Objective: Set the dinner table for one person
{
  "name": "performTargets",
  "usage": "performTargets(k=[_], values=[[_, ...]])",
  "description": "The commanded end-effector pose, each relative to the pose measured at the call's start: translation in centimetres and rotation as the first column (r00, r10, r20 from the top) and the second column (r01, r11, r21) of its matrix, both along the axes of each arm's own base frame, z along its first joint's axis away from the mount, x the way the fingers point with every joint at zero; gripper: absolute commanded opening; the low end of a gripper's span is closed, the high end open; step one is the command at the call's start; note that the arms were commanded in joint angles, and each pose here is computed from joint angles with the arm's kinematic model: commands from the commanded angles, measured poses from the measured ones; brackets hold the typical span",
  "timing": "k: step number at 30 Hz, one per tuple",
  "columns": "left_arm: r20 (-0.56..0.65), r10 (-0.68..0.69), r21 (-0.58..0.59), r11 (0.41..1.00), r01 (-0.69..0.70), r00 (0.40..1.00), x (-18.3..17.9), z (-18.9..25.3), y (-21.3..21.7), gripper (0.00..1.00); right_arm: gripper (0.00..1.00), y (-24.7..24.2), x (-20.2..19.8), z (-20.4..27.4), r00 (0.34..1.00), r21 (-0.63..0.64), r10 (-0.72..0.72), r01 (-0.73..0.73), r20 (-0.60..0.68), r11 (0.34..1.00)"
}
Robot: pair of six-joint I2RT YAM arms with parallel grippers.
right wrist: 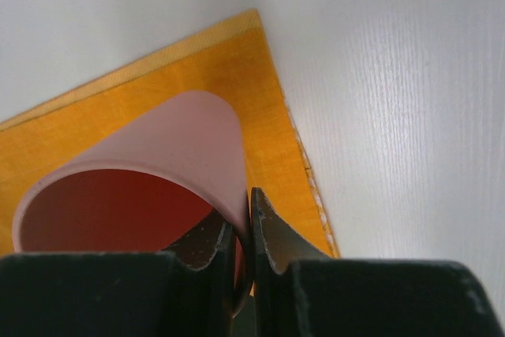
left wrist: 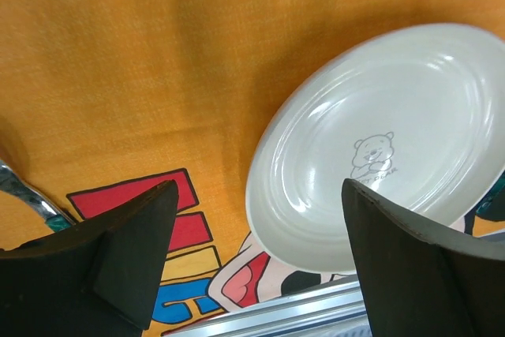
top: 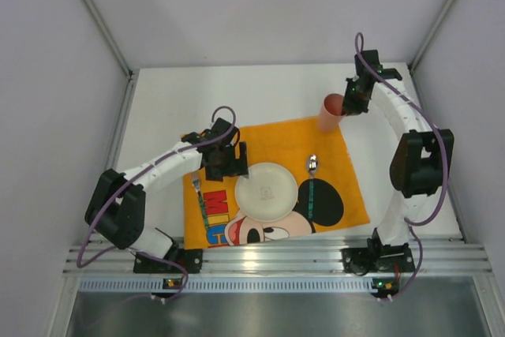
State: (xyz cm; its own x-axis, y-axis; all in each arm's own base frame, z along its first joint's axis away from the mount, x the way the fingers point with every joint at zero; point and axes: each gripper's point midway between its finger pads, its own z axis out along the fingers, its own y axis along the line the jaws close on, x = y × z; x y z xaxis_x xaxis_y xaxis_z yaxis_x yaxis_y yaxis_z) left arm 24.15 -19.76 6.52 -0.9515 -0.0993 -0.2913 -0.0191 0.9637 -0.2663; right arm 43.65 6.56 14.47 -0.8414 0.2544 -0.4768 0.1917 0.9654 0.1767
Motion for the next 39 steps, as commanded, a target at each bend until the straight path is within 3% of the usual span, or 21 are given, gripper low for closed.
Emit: performTargets(k=[1,5,7,11,13,17,20,21,22,23,24,25,26,27,28,29,32,34,35,39], values=[[0.118,0.035,0.013,0.999,-0.036,0.992,2.3,3.5,0.2,0.89,0.10,1.7,-0.5,-1.1,0.998,0.011,0.060,-0.060,-0.023,0.998],[0.179,0.028,0.030,0.999,-0.034,0.983,4.3,5.6,0.0,0.89,0.24,2.2,-1.8,-3.0,0.991,0.015,0.093,-0.092,-0.092,0.996],[0.201,0.031,0.039,0.998,-0.039,0.979,5.4,6.6,-0.2,0.89,0.36,2.3,-2.4,-3.9,0.988,0.014,0.101,-0.100,-0.120,0.995],[0.241,0.034,0.040,0.998,-0.044,0.970,7.4,8.1,-0.4,0.88,0.73,2.6,-2.6,-3.2,0.988,0.020,0.115,-0.114,-0.105,0.993],[0.272,0.031,0.049,0.998,-0.045,0.962,8.4,9.3,-0.3,0.88,0.99,2.5,-2.5,-1.8,0.990,0.008,0.118,-0.117,-0.076,0.993],[0.356,0.067,0.134,0.983,-0.122,0.932,10.9,11.7,2.6,0.89,1.00,2.5,-2.6,5.2,0.985,0.006,0.147,-0.148,0.090,0.989],[0.502,0.131,0.226,0.934,-0.277,0.855,13.0,14.7,6.5,0.92,1.00,3.2,-4.1,10.3,0.948,0.025,0.219,-0.231,0.232,0.973],[0.599,0.138,0.202,0.927,-0.316,0.789,13.4,17.4,7.6,0.92,1.00,3.4,-4.5,11.4,0.936,0.033,0.220,-0.237,0.276,0.971],[0.612,0.049,0.273,0.924,-0.268,0.789,12.8,15.8,8.4,0.91,1.00,3.6,-5.2,12.4,0.924,0.042,0.223,-0.248,0.311,0.968],[0.744,0.060,0.170,0.946,-0.275,0.665,14.8,18.6,7.4,0.91,1.00,3.5,-7.1,13.5,0.907,0.038,0.221,-0.250,0.360,0.967],[0.820,0.054,0.121,0.957,-0.265,0.569,14.0,21.2,7.9,0.90,1.00,3.3,-7.5,14.4,0.889,0.037,0.208,-0.244,0.408,0.969],[0.806,-0.069,0.239,0.946,-0.217,0.587,12.9,16.4,8.9,0.89,1.00,2.9,-8.2,14.8,0.879,0.028,0.190,-0.225,0.436,0.974],[0.920,-0.022,0.123,0.964,-0.234,0.392,14.0,19.8,8.3,0.90,1.00,2.3,-9.8,15.4,0.859,0.026,0.165,-0.203,0.485,0.979],[0.945,-0.058,0.133,0.967,-0.216,0.322,13.2,19.8,8.6,0.91,1.00,1.8,-10.5,15.3,0.852,0.019,0.149,-0.183,0.501,0.983],[0.929,-0.174,0.244,0.951,-0.188,0.328,12.2,15.5,9.3,0.91,1.00,1.1,-11.1,15.1,0.849,0.006,0.127,-0.151,0.513,0.989],[0.942,-0.160,0.227,0.951,-0.208,0.296,12.3,15.3,9.8,0.93,1.00,0.6,-12.4,14.2,0.841,-0.007,0.126,-0.144,0.526,0.990],[0.894,-0.108,0.259,0.917,-0.303,0.435,13.4,10.2,13.4,0.91,1.00,-0.9,-14.5,12.0,0.851,-0.059,0.123,-0.108,0.510,0.992],[0.894,-0.084,0.257,0.901,-0.349,0.441,13.2,8.1,15.9,0.93,1.00,-1.8,-15.3,11.4,0.856,-0.098,0.125,-0.088,0.502,0.991],[0.898,-0.084,0.234,0.922,-0.308,0.431,13.4,7.7,15.7,0.93,1.00,-2.2,-15.9,10.9,0.863,-0.111,0.118,-0.073,0.492,0.991],[0.870,-0.020,0.220,0.910,-0.351,0.493,13.9,3.5,19.0,0.93,1.00,-2.1,-16.5,10.4,0.866,-0.092,0.109,-0.072,0.488,0.993]])
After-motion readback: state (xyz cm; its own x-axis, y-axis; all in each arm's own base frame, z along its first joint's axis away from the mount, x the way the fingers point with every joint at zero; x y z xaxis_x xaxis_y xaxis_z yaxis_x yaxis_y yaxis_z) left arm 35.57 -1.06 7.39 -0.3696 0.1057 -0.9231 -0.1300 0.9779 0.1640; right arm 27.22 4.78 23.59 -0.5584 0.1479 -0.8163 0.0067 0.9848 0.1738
